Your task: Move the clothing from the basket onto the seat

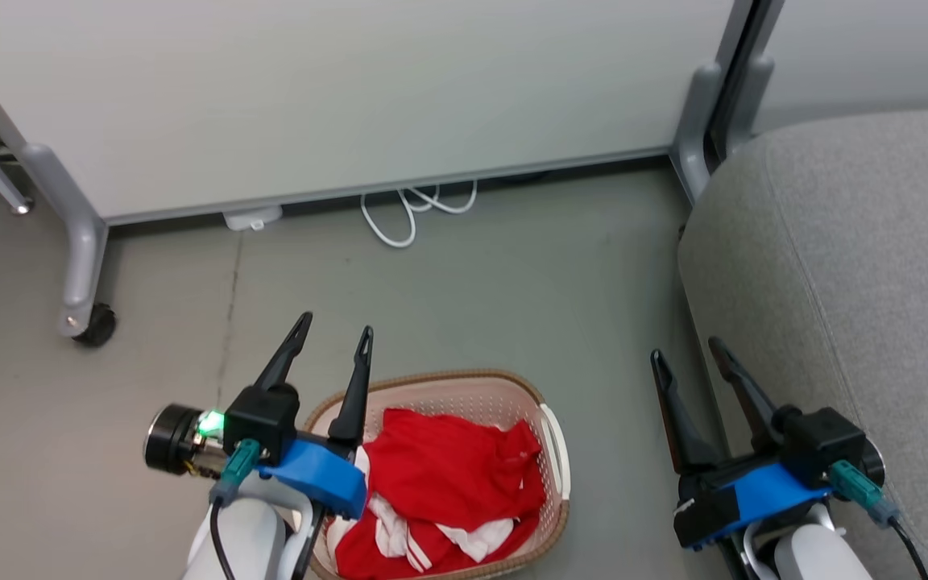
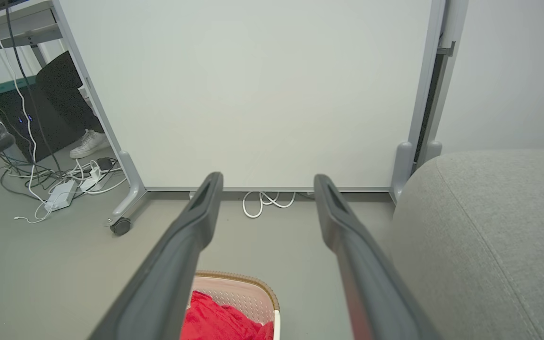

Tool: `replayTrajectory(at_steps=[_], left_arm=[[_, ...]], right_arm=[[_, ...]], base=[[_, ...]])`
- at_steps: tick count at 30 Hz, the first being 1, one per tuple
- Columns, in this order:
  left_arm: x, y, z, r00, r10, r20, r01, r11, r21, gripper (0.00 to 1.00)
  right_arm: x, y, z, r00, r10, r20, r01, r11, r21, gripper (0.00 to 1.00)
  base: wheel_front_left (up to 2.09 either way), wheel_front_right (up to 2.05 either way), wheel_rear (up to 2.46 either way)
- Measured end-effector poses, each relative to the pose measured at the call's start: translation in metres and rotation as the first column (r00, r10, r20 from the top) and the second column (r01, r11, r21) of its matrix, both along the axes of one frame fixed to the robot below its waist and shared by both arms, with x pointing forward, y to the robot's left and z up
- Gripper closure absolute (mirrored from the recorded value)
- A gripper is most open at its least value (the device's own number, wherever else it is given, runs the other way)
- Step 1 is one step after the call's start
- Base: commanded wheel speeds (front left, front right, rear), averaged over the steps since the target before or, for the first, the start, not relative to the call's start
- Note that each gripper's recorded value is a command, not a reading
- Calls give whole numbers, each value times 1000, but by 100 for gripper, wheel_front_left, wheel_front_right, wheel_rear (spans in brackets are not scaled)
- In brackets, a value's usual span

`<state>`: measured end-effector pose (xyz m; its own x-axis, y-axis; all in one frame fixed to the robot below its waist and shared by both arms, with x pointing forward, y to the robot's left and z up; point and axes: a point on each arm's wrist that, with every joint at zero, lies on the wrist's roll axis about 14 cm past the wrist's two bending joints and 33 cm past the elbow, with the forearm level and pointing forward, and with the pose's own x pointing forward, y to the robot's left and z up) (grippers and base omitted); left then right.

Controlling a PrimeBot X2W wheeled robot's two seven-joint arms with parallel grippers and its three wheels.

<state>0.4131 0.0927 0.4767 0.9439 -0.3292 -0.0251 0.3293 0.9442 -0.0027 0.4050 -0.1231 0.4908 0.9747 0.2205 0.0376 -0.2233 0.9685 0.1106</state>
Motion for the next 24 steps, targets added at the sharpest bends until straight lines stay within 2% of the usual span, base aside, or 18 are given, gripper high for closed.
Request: replayTrajectory(at_steps=[6, 10, 17, 24], left_arm=[[30, -21, -31, 991, -114, -71, 120, 989, 89, 0], [45, -41, -62, 967, -210, -142, 230, 962, 144, 0], [59, -70, -128, 891, -350, -289, 413, 889, 197, 0], [54, -83, -203, 778, -430, -457, 570, 790, 225, 0]], right_arm=[[21, -12, -8, 999, -33, -12, 33, 999, -7, 0], [35, -24, -19, 997, -64, -31, 64, 998, -15, 0], [56, -42, -43, 992, -105, -73, 103, 994, -34, 0], [74, -58, -71, 984, -139, -115, 132, 989, -66, 0]], base=[[0, 0, 0], [0, 0, 0], [0, 0, 0], [0, 0, 0]])
